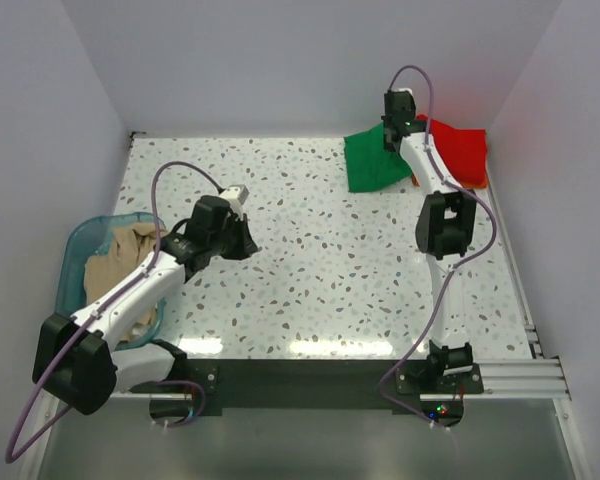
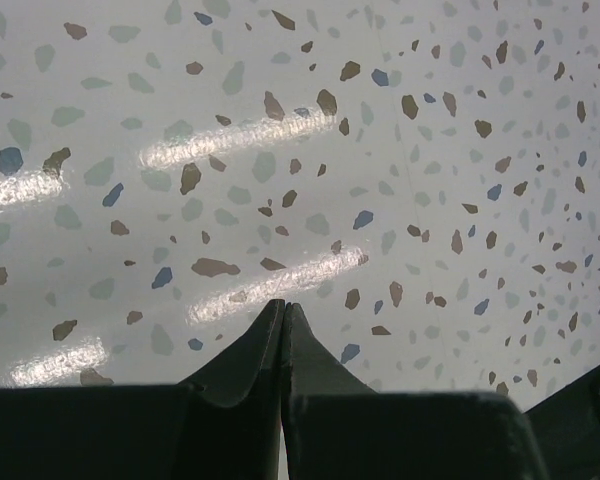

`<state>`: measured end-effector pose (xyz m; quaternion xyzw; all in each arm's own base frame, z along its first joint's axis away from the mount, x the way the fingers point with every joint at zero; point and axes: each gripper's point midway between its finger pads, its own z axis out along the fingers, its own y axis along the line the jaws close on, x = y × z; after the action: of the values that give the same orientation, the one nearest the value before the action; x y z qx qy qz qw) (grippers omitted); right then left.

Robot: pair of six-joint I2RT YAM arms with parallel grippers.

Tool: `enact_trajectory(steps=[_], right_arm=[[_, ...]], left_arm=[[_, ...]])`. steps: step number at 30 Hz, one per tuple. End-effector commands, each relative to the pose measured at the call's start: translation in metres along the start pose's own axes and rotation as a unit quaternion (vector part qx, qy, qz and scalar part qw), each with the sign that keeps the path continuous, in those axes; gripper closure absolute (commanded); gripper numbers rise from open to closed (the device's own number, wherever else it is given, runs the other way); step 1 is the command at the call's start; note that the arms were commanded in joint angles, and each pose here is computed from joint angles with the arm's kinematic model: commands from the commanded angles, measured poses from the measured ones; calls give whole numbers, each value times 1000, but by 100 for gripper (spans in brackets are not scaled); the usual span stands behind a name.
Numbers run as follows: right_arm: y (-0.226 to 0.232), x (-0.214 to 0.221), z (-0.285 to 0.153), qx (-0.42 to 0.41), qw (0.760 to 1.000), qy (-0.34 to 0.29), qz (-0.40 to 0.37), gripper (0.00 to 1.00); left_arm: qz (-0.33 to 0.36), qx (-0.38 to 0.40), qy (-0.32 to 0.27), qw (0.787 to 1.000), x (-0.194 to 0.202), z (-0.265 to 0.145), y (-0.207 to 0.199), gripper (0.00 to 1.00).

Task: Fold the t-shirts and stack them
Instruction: Neatly place the folded tshirt to the corner

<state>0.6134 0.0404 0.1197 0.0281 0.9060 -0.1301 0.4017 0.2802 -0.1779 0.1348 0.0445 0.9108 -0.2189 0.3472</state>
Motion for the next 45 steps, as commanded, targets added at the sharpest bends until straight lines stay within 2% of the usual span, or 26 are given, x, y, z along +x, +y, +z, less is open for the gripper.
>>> enact_trajectory(steps=[1,16,45], right_arm=[[-20,-34,-7,25,999,-31,-29,100],[-76,-121,-39,67,985,-153,-29,100],[-140,-151,-90,81,978,-194,8,100]], left_arm=[[19,2,5,1000,0,4,3,96],[22,11,35,999,17,13,6,99],[17,17,42,999,22,14,6,100]])
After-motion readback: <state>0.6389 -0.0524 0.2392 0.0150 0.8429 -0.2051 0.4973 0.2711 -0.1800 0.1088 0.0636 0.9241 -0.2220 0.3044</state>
